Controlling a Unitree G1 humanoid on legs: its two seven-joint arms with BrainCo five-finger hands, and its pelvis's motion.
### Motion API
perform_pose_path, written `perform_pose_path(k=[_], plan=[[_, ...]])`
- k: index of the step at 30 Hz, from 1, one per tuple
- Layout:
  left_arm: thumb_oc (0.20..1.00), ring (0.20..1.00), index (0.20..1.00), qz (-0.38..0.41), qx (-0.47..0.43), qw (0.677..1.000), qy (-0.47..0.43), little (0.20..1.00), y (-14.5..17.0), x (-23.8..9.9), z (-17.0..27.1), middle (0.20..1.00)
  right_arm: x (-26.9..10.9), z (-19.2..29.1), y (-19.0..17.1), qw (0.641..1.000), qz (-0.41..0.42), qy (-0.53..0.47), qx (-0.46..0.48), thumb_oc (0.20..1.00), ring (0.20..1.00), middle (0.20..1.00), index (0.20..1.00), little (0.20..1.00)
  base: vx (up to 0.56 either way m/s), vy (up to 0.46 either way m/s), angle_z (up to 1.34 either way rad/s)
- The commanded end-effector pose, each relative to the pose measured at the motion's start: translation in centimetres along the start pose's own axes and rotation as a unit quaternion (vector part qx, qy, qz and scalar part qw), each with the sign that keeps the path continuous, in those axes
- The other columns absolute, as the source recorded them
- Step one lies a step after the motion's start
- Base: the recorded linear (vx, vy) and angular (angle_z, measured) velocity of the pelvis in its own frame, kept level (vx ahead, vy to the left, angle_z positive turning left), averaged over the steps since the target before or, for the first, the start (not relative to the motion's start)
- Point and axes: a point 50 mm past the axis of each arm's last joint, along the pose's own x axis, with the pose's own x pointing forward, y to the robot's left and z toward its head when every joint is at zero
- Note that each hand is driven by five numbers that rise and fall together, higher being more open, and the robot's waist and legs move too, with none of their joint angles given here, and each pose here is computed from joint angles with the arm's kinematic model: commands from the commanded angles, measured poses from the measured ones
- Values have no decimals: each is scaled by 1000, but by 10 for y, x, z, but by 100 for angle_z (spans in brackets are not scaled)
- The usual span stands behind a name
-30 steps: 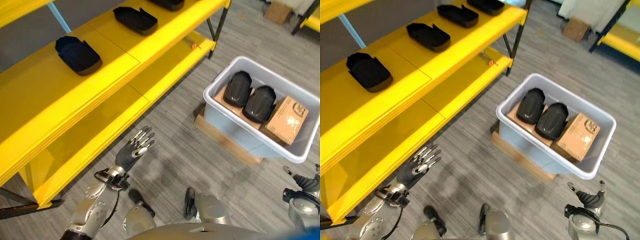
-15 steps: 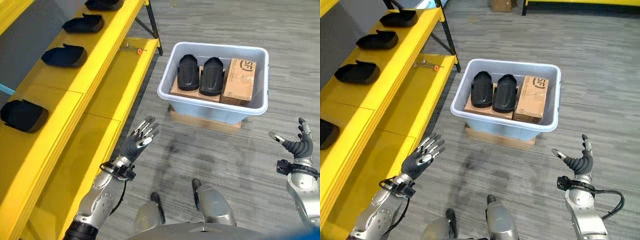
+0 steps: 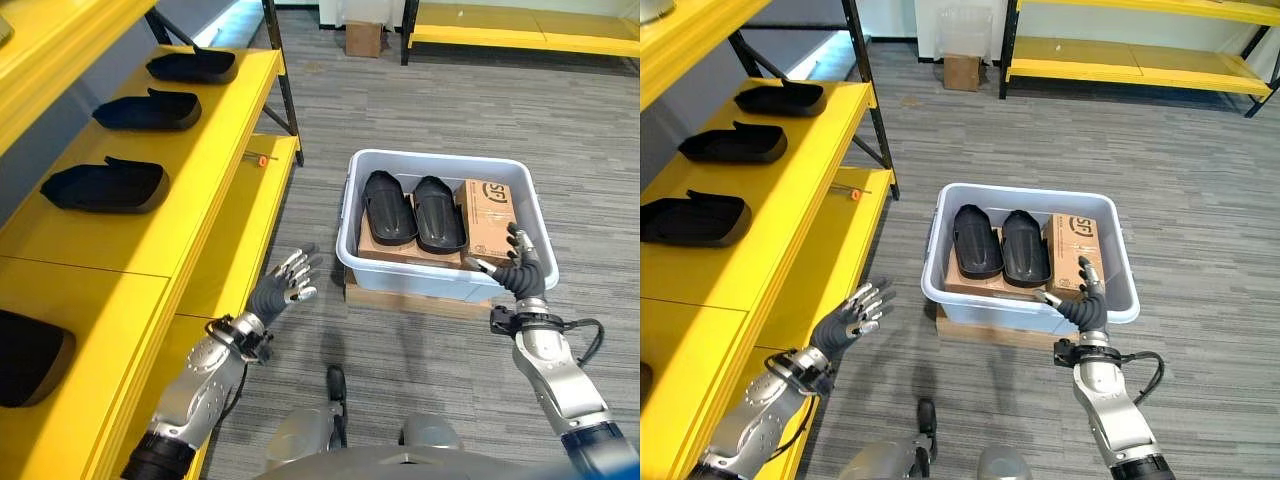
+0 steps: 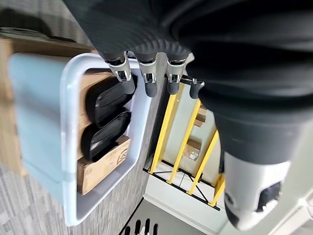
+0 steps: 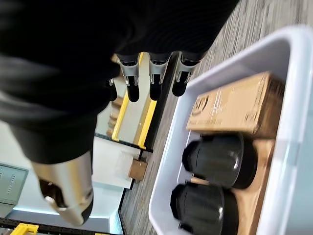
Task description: Move parts from the plastic box to the shelf.
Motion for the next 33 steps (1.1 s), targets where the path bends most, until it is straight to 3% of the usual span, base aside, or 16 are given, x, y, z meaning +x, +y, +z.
perform_pose_path(k=[1, 5, 16, 25, 33], plan=[[1000, 1000, 1000, 4, 18, 1000, -5, 1000, -2, -9, -1, 1000, 13, 19, -6, 999, -15, -44, -12, 1000, 1000, 1000, 1000, 1000, 153, 210, -29], [1000, 1000, 1000, 44, 25, 999, 0, 1000, 5, -16, -6, 1000, 15, 10, 3, 1000, 2, -17, -20, 1000, 1000, 1000, 1000, 1000, 186, 101, -55], [1000, 1000, 1000, 37, -2, 999, 24, 1000, -2, -16, -17, 1000, 19, -5, 3, 999, -1, 32, -40, 1000, 1000, 1000, 1000, 1000, 91, -343, -2], [1000, 1000, 1000, 30, -18, 999, 17, 1000, -4, -18, -16, 1000, 20, -8, -20, 996, -27, 32, -77, 1000, 1000, 1000, 1000, 1000, 69, -131, -16], [1000, 1000, 1000, 112, -2, 983, -147, 1000, 11, -11, 43, 1000, 64, 51, -8, 992, -1, -71, -109, 1000, 1000, 1000, 1000, 1000, -26, 21, 10]])
